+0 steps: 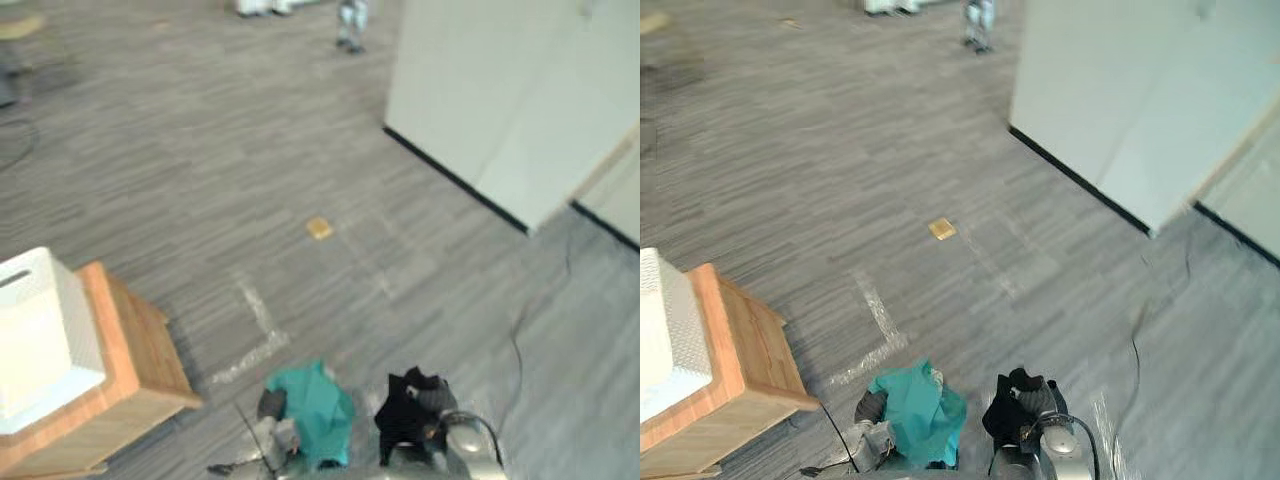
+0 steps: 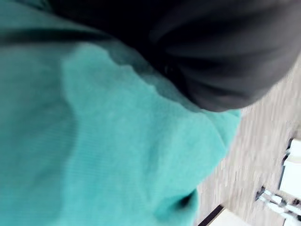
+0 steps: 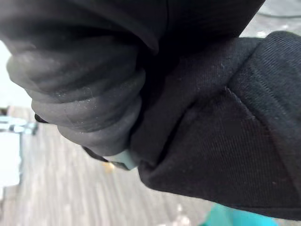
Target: Tidy the bed and pick cloth on bed and put in laundry
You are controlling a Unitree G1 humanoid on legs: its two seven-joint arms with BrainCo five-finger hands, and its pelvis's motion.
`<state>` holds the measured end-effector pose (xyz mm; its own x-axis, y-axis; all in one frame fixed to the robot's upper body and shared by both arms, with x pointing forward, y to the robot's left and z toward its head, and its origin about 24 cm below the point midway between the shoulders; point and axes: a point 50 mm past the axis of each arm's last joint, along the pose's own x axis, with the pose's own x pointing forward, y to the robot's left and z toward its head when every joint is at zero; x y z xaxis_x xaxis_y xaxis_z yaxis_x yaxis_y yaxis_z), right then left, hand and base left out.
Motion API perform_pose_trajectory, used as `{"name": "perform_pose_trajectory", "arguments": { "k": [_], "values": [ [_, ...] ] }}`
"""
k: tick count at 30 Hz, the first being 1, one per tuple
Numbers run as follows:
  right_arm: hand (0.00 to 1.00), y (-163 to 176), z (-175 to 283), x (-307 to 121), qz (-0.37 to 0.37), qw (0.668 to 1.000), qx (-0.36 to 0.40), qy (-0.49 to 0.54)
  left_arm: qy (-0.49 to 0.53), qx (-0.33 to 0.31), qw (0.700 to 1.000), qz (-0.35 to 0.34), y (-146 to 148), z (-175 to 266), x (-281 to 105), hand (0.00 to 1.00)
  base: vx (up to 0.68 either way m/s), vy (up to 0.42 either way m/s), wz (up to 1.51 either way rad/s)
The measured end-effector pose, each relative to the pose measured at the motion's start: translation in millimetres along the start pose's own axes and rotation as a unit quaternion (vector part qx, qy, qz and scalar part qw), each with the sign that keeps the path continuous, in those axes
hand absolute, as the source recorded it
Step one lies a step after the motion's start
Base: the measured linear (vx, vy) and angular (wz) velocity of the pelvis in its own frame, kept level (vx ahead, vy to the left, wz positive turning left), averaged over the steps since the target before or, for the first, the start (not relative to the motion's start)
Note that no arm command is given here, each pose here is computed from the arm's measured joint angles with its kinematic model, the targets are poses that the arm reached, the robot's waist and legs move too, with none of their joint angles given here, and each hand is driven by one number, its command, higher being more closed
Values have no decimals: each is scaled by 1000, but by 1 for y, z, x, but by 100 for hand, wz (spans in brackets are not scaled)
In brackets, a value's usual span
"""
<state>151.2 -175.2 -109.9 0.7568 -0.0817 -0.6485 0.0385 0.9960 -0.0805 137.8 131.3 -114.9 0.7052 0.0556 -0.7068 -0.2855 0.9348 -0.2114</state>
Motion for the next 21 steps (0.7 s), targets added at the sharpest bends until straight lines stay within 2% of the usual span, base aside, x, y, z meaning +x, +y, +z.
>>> {"name": "perform_pose_trajectory", "arguments": {
  "k": [5, 10, 11, 16, 21],
  "values": [
    [100, -9, 5, 0, -23, 999, 22, -14, -7, 39, 999, 6, 1, 6, 5, 100, 538, -248, 142],
    [100, -6, -12, -8, -35, 999, 35, 13, 14, 61, 997, 35, 23, -8, -3, 100, 497, -511, 149],
    [100, -10, -10, -8, -34, 999, 22, 12, 18, 39, 998, 39, 19, -13, -6, 100, 463, -576, 111],
    [100, -6, 9, 1, -19, 999, 15, -20, 7, 21, 999, 35, 15, -11, -9, 100, 349, -462, 40],
    [100, -6, 8, 2, -18, 1000, 18, -16, -15, 22, 1000, 7, 8, -1, -8, 100, 252, -214, 36]
  ]
}}
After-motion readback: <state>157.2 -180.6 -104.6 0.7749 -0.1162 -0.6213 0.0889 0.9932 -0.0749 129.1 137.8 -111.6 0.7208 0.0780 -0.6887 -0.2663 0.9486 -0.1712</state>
